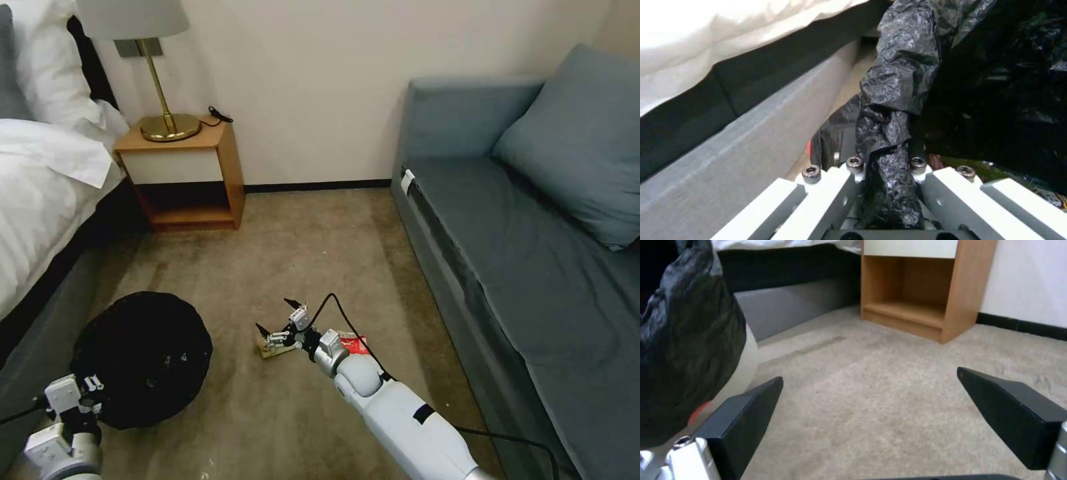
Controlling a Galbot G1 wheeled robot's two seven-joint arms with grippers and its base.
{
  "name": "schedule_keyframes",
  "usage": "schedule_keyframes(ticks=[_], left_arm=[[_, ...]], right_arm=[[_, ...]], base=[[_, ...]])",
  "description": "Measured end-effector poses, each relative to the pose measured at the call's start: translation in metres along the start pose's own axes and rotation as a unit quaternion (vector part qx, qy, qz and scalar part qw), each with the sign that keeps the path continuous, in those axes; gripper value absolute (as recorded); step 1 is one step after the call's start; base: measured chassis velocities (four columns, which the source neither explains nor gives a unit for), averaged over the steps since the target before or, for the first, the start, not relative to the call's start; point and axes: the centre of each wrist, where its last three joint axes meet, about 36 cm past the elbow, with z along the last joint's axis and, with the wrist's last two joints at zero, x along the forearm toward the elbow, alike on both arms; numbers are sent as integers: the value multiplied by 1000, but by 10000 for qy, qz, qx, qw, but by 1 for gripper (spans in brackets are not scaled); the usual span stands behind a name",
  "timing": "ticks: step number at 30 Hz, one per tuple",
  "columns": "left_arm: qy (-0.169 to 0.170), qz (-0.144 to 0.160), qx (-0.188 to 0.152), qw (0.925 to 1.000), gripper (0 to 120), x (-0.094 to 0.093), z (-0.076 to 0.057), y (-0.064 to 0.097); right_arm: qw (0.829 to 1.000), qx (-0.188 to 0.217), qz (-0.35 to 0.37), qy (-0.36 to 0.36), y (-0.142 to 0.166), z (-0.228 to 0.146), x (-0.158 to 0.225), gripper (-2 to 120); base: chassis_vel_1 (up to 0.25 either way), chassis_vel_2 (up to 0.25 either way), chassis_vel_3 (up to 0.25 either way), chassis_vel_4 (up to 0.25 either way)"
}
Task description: Pick up the trash bin, then pick up the garbage on the floor and place it into the trash bin.
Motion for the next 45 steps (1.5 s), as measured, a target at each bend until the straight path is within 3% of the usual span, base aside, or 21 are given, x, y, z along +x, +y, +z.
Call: schedule_keyframes(ticks=[15, 19, 24, 29, 37, 45], left_arm=[[49, 8, -14, 10000, 3, -4, -3, 7], [76, 26, -17, 10000, 3, -3, -3, 9], [126, 47, -32, 9999, 3, -1, -2, 12], [133, 77, -25, 9999, 3, 0, -6, 14], [152, 111, -16, 9998, 3, -4, -10, 13], [191, 117, -13, 9997, 3, -7, -7, 12]], right_arm=[[9871, 982, -1100, 631, -47, -12, -29, 100], [9798, 1230, -1300, 892, -58, -11, -42, 100], [9591, 1718, -1689, 1487, -76, -4, -66, 100], [9500, 1873, -1730, 1805, -87, 3, -75, 100], [9178, 2315, -1978, 2549, -103, 22, -65, 100], [9158, 2292, -1984, 2635, -102, 33, -59, 100]], base=[[-24, 14, 19, -17], [0, 0, 0, 0], [0, 0, 0, 0], [0, 0, 0, 0], [0, 0, 0, 0], [0, 0, 0, 0]])
